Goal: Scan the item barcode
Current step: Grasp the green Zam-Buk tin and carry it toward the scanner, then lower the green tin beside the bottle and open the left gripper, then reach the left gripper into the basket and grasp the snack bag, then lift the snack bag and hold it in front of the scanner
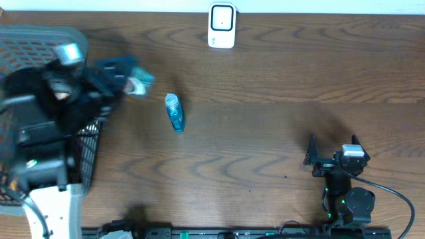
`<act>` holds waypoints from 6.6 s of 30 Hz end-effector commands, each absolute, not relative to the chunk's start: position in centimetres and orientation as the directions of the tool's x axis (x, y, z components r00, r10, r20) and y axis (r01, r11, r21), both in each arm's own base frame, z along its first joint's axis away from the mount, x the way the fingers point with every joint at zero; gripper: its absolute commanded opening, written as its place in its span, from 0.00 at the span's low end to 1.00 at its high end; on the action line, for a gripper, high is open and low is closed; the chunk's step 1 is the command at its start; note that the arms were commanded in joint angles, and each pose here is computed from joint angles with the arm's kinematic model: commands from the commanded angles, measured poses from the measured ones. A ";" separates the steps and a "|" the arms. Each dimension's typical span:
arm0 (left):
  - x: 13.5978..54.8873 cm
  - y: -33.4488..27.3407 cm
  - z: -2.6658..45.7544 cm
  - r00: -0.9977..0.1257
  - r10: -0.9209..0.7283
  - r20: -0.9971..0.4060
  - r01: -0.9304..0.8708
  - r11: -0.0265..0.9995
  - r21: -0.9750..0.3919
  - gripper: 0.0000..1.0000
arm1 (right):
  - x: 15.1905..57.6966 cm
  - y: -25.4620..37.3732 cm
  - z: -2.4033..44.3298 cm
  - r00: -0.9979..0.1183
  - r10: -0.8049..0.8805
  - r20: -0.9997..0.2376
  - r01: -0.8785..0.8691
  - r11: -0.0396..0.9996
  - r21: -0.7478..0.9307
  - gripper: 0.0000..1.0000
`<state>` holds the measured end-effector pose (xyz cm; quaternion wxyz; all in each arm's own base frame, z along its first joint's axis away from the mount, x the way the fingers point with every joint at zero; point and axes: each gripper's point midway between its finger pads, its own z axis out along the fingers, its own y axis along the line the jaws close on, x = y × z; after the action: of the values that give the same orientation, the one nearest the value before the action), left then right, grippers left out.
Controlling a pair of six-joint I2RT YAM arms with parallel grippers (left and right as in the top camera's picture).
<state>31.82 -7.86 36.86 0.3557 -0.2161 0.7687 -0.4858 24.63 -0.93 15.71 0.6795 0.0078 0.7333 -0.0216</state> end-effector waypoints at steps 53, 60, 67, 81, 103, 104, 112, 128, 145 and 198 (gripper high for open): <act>33.6 -20.4 1.4 -0.931 0.124 -0.343 0.093 0.990 0.105 0.70 | 24.6 -0.5 15.7 -0.075 -0.034 -0.997 0.019 0.999 -0.035 0.99; 33.6 -20.5 2.3 -0.928 0.121 -0.352 0.091 0.991 0.099 0.97 | 24.6 -0.5 15.7 -0.075 -0.034 -0.997 0.019 0.999 -0.035 0.99; 33.9 -22.6 8.6 -0.888 0.197 -0.415 0.194 0.980 0.049 1.00 | 24.6 -0.5 15.7 -0.075 -0.034 -0.997 0.019 0.999 -0.035 0.99; 33.3 -16.0 34.6 -0.496 0.073 -0.865 0.105 0.994 0.024 0.98 | 24.6 -0.5 15.7 -0.075 -0.034 -0.997 0.019 0.999 -0.035 0.99; 29.5 19.0 27.4 -0.095 -0.874 -0.476 -0.848 0.322 -0.421 0.98 | 24.6 -0.5 15.7 -0.075 -0.034 -0.997 0.019 0.999 -0.035 0.99; 30.0 19.4 26.0 -0.101 -0.894 -0.437 -0.860 0.299 -0.413 0.98 | 24.6 -0.5 15.7 -0.075 -0.034 -0.997 0.019 0.999 -0.035 0.99; 33.5 20.9 14.4 -0.103 -0.978 -0.180 -0.943 0.154 -0.295 0.98 | 24.6 -0.5 15.7 -0.075 -0.034 -0.997 0.019 0.999 -0.035 0.99; 37.2 21.3 1.8 -0.134 -0.989 -0.065 -0.973 0.144 -0.182 0.64 | 24.6 -0.5 15.7 -0.075 -0.034 -0.997 0.019 0.999 -0.035 0.99; 34.7 24.6 15.5 -0.081 -0.958 -0.275 -0.911 0.183 -0.369 0.07 | 24.6 -0.5 15.7 -0.075 -0.034 -0.997 0.019 0.999 -0.035 0.99; 32.2 -32.1 8.0 -0.718 0.587 -0.374 0.691 0.664 -0.286 0.07 | 24.6 -0.5 15.7 -0.075 -0.034 -0.997 0.019 0.999 -0.035 0.99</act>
<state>31.92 -31.64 8.04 0.1183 0.3297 0.9139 -0.2051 24.63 -0.92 15.72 0.6796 0.0075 0.7332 -0.0213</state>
